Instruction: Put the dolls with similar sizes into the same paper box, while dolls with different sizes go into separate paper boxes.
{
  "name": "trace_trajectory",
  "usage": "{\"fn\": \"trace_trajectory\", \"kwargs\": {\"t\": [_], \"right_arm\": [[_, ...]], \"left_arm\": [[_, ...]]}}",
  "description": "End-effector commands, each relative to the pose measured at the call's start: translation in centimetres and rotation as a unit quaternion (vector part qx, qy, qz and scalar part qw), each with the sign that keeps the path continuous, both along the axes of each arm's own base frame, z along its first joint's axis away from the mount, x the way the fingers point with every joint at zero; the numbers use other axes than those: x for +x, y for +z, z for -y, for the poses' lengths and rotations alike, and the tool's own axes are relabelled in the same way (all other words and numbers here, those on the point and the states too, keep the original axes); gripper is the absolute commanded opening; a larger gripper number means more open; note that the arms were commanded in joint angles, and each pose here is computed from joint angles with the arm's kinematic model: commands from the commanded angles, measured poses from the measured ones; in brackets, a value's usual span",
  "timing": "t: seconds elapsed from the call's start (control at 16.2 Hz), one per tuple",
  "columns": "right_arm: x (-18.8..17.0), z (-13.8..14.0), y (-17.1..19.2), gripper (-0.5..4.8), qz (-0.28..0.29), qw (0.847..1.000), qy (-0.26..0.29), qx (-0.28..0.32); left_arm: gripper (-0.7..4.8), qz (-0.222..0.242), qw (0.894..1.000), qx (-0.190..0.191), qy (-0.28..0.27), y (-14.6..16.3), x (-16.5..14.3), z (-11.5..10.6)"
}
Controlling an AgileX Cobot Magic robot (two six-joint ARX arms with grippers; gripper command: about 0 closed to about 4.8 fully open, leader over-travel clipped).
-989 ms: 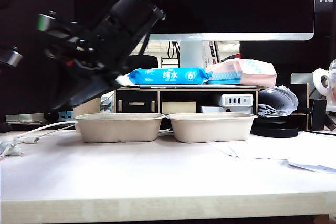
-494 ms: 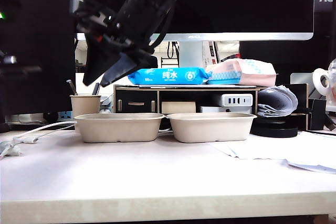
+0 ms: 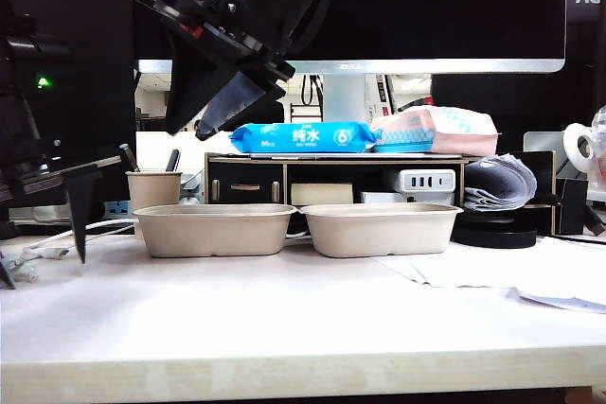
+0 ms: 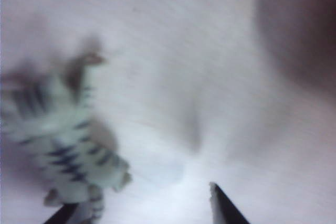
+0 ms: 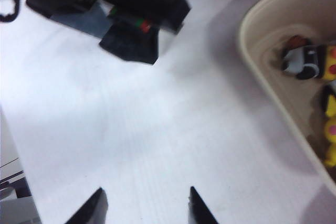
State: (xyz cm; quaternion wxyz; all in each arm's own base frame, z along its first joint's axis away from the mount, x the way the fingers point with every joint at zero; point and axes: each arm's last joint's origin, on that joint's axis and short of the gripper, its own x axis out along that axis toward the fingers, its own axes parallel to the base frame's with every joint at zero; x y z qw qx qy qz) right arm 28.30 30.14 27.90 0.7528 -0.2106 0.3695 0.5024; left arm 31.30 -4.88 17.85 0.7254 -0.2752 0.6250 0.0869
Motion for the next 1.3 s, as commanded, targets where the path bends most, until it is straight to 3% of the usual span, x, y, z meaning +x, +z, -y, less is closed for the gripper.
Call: {"fn": "trace_trajectory", "kwargs": {"t": [0.06,0.19,0.43,0.68,0.87,1.17,1.3], "right_arm": [[-0.1,0.0,0.5,2.03,0.009,1.0,0.008,0.007],[-0.1,-0.1,0.5,2.03,0.012,1.0,0.009,0.009],[-0.1,-0.1,0.6,2.03,0.017,1.0,0.009,0.014],[0.0,-0.2,0.6,2.03,0.019,1.0,0.009,0.016],[0.0,-0.2,0.7,2.03,0.021,1.0,0.009,0.017],[0.0,-0.2,0.7,2.03,0.02,1.0,0.008,0.017],[0.0,-0.1,0.6,2.03,0.017,1.0,0.008,0.014]], "left_arm": [[3.04,-0.009,1.0,0.016,-0.015,0.4,-0.7,-0.2],[3.04,-0.002,0.999,0.039,-0.015,1.3,-1.2,-0.4],[3.0,0.067,0.993,0.093,-0.004,3.6,-1.5,-0.8],[3.0,0.077,0.988,0.137,-0.011,3.4,-1.2,-1.0],[3.0,0.091,0.987,0.135,-0.01,3.4,-0.9,-0.9],[3.0,0.052,0.993,0.106,0.011,1.9,-0.6,-0.7],[3.0,0.057,0.992,0.107,0.022,1.7,-0.3,-0.7]]}}
